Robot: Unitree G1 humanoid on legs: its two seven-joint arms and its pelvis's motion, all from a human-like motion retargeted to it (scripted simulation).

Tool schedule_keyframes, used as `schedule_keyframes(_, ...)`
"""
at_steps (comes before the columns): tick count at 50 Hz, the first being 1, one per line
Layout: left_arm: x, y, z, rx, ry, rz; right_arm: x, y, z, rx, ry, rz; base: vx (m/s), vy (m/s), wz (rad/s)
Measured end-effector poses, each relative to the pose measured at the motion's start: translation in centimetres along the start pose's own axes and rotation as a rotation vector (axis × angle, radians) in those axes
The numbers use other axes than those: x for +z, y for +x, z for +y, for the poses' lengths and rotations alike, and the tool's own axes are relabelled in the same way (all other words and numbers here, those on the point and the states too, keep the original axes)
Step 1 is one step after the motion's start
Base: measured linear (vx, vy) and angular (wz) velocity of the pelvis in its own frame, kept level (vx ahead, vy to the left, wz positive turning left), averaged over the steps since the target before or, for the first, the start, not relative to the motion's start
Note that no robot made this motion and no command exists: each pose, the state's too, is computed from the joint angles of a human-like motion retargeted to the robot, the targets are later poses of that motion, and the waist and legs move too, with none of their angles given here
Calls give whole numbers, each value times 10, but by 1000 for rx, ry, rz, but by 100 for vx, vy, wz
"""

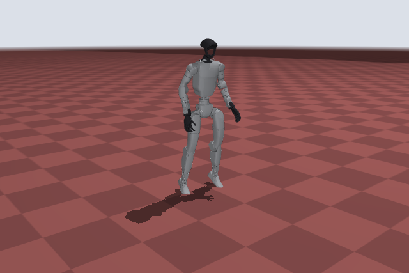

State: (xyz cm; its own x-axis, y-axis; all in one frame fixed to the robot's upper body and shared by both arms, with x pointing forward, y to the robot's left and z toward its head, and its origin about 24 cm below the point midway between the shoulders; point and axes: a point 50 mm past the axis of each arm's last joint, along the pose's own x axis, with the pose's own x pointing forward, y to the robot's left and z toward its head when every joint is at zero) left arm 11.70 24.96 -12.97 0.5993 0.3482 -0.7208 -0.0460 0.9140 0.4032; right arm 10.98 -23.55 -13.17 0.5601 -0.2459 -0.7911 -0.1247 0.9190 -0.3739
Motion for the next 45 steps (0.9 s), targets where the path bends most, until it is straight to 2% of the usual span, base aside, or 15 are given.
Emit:
schedule_keyframes(8, -5, -5, 7, 52, -61, 3, 26, 13, -10, -10, -61, -45, 3, -1, -20)
schedule_keyframes(12, 6, 5, 8, 133, -226, 47, 66, 27, -32, -107, -89, -101, -10, 1, 29)
schedule_keyframes(15, -2, 7, 7, 191, -327, 142, 74, 32, -37, -185, -56, -88, -1, 1, -19)
schedule_keyframes(18, -19, -3, 3, 207, -334, 152, 57, 20, -29, -200, -31, -131, 20, 2, -37)
schedule_keyframes(22, -52, -28, -8, 27, -146, 128, 9, -3, -5, -30, -90, -95, 15, -1, 19)
schedule_keyframes(25, -46, -24, -9, -63, -88, 110, -5, -3, 3, 64, -56, -10, 1, -2, 28)
schedule_keyframes(29, -25, -13, -2, -72, -23, 58, -25, -2, 10, 60, -15, 117, 0, 0, 0)
schedule_keyframes(35, 23, 8, 1, -48, 94, -72, -41, -4, 13, 95, -79, 186, -1, 0, -3)
schedule_keyframes(41, 93, 25, 14, 89, -148, -186, 10, 19, -21, -55, -13, 85, -15, 4, -9)
schedule_keyframes(45, 96, 32, 25, 224, -286, -120, 44, 27, -31, -172, 16, -14, -9, 1, 13)
